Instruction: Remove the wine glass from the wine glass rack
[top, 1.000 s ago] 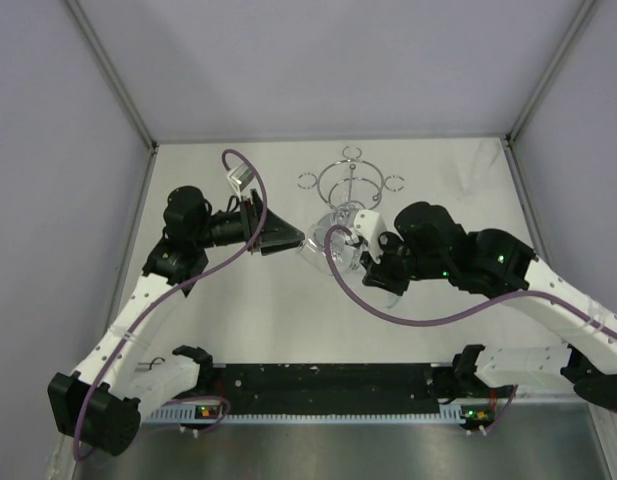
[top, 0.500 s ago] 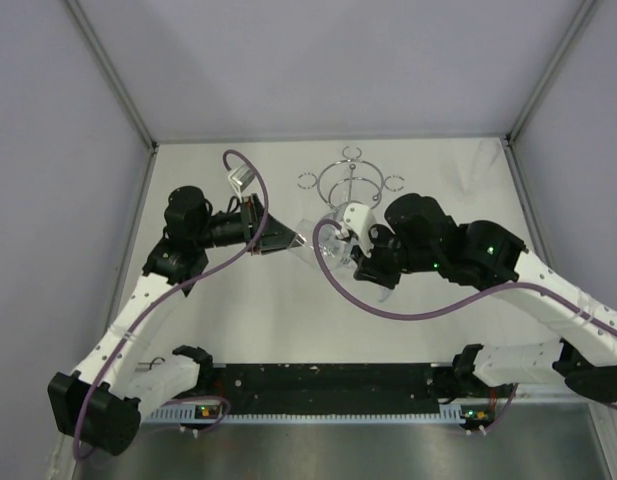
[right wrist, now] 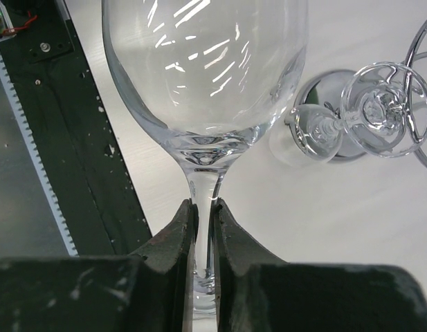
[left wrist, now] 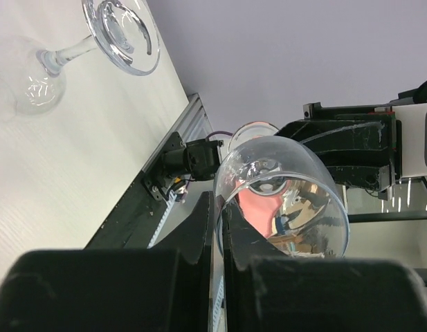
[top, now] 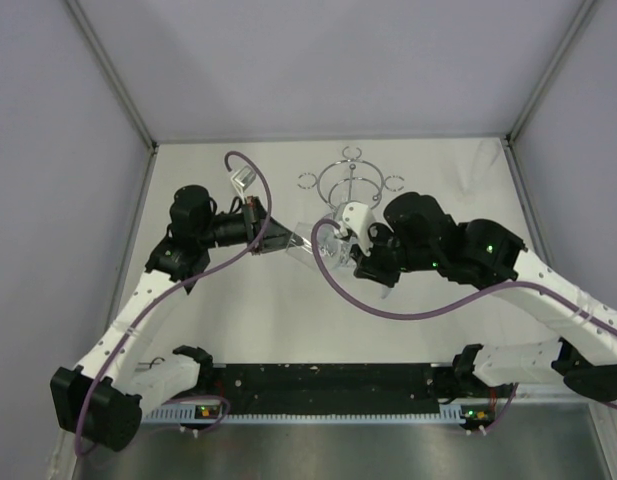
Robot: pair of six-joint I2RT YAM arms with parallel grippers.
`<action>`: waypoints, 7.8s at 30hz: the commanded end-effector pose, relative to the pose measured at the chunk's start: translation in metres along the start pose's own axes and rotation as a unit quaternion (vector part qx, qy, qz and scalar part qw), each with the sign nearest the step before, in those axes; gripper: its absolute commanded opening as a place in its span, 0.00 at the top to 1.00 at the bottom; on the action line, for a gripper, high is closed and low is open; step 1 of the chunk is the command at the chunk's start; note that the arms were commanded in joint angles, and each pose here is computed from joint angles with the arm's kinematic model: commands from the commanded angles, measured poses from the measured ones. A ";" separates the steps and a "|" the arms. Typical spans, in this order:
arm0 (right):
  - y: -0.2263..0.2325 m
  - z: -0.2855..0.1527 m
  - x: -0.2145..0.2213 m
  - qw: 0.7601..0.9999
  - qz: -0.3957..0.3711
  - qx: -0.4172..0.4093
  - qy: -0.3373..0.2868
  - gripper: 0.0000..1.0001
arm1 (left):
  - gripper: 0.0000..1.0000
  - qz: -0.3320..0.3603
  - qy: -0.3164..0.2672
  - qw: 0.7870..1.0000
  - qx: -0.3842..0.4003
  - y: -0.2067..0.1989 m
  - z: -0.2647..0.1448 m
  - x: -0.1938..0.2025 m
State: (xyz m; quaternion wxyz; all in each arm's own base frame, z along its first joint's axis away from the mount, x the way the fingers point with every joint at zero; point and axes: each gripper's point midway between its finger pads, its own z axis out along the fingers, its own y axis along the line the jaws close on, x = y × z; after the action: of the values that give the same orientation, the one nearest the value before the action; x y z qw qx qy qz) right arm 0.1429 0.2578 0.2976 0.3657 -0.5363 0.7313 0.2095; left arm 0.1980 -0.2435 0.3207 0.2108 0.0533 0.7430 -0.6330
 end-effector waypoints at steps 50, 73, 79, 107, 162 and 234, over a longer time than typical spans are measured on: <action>-0.082 0.020 -0.007 0.941 0.269 0.156 -0.133 0.28 | 1.00 0.193 -0.197 0.673 -0.686 0.104 -0.165 -0.160; -0.077 0.002 -0.005 0.927 0.307 0.123 -0.177 0.28 | 1.00 0.123 -0.209 0.694 -0.677 0.202 -0.162 -0.234; -0.078 0.008 -0.004 0.928 0.310 0.122 -0.170 0.27 | 1.00 0.116 -0.212 0.694 -0.678 0.209 -0.164 -0.241; -0.077 0.013 -0.006 0.929 0.310 0.114 -0.167 0.27 | 0.62 0.111 -0.218 0.709 -0.661 0.205 -0.167 -0.249; -0.151 0.060 -0.009 0.803 0.508 0.174 -0.258 0.79 | 0.54 0.135 -0.137 0.917 -0.350 0.135 -0.062 -0.124; -0.044 0.012 -0.104 0.863 0.361 -0.078 -0.345 1.00 | 0.49 -0.189 0.029 0.980 -0.048 0.064 0.002 -0.011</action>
State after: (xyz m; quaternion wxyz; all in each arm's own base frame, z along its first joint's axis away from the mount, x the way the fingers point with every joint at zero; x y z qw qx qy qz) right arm 0.2131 0.3017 0.3068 0.3859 -0.0940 0.7589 0.5160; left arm 0.2435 -0.2263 0.2482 0.0911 -0.0740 0.7997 -0.5889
